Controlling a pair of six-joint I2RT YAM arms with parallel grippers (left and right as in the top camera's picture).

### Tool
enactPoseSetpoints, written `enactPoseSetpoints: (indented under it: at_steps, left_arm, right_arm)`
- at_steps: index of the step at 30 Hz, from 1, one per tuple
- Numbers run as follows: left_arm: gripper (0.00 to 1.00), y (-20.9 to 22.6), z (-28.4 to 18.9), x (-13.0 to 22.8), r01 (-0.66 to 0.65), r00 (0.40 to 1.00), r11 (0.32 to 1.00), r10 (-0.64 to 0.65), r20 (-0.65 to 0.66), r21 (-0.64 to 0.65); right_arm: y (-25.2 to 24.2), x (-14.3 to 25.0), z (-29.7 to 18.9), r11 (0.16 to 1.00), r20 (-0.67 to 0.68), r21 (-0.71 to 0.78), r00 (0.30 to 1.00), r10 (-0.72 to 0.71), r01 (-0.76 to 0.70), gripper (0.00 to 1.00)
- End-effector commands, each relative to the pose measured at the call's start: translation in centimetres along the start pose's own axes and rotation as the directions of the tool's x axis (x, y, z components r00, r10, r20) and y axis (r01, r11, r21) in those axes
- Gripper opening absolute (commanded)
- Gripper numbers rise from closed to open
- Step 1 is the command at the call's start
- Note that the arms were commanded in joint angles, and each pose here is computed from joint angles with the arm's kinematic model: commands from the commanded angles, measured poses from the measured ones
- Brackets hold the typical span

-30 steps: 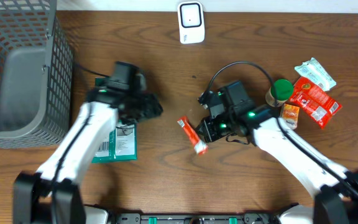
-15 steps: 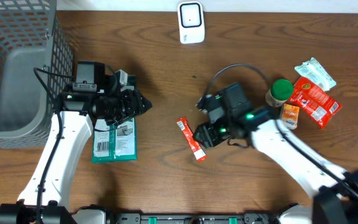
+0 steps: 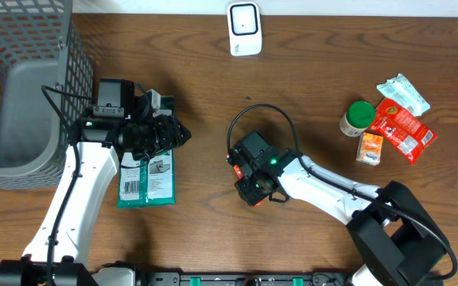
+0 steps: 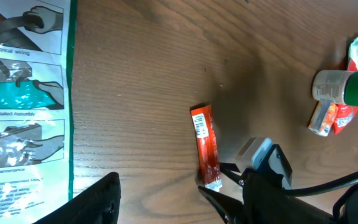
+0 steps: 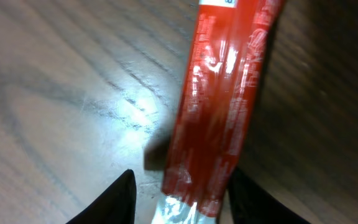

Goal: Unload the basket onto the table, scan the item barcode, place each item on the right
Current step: 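Lift the stick upright with the right gripper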

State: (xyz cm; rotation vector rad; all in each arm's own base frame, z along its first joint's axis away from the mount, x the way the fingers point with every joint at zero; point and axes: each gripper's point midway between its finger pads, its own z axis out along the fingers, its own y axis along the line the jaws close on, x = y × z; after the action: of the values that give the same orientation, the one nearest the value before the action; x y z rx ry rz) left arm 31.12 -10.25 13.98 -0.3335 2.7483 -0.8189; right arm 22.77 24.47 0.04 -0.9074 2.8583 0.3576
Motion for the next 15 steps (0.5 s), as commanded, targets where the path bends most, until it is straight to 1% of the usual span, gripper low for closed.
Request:
enactPoseSetpoints:
  at_steps: [1, 3, 6, 7, 8, 10, 12, 15]
  left_arm:
    - [0.64, 0.8, 0.4, 0.3, -0.006, 1.0, 1.0, 0.006, -0.011, -0.028]
    - [0.64, 0.8, 0.4, 0.3, -0.007, 1.0, 1.0, 0.006, -0.01, -0.027]
    - [0.64, 0.8, 0.4, 0.3, -0.007, 1.0, 1.0, 0.007, -0.009, -0.027]
    - [0.64, 0.8, 0.4, 0.3, -0.007, 1.0, 1.0, 0.007, -0.009, -0.027]
    - [0.64, 0.8, 0.4, 0.3, -0.007, 1.0, 1.0, 0.007, -0.009, -0.028]
    - [0.64, 0.8, 0.4, 0.2, -0.008, 1.0, 1.0, 0.007, -0.008, -0.028]
    - [0.64, 0.9, 0.4, 0.2, -0.007, 1.0, 0.999, 0.007, -0.005, -0.036]
    - [0.64, 1.0, 0.4, 0.2, -0.007, 1.0, 0.999, 0.007, -0.005, -0.038]
  right_arm:
    - [-0.9, 0.5, 0.7, 0.997, -0.02, 0.058, 0.999, 0.046, -0.044, 0.37]
    - [-1.0, 0.5, 0.7, 0.997, -0.02, 0.061, 0.999, 0.046, -0.044, 0.38]
    - [-1.8, 0.5, 0.7, 0.99, -0.01, 0.115, 0.997, 0.081, -0.08, 0.38]
    - [-2.2, 0.4, 0.7, 0.987, -0.006, 0.139, 0.996, 0.085, -0.083, 0.36]
    - [-2.7, 0.4, 0.8, 0.982, -0.002, 0.167, 0.996, 0.084, -0.083, 0.3]
    - [-3.2, 0.3, 1.3, 0.978, 0.0, 0.191, 0.996, 0.084, -0.083, 0.24]
    - [-3.3, 0.2, 1.9, 0.978, -0.002, 0.191, 0.996, 0.085, -0.083, 0.23]
    - [-4.0, 0.0, 1.8, 0.972, 0.009, 0.216, 0.996, 0.091, -0.091, 0.25]
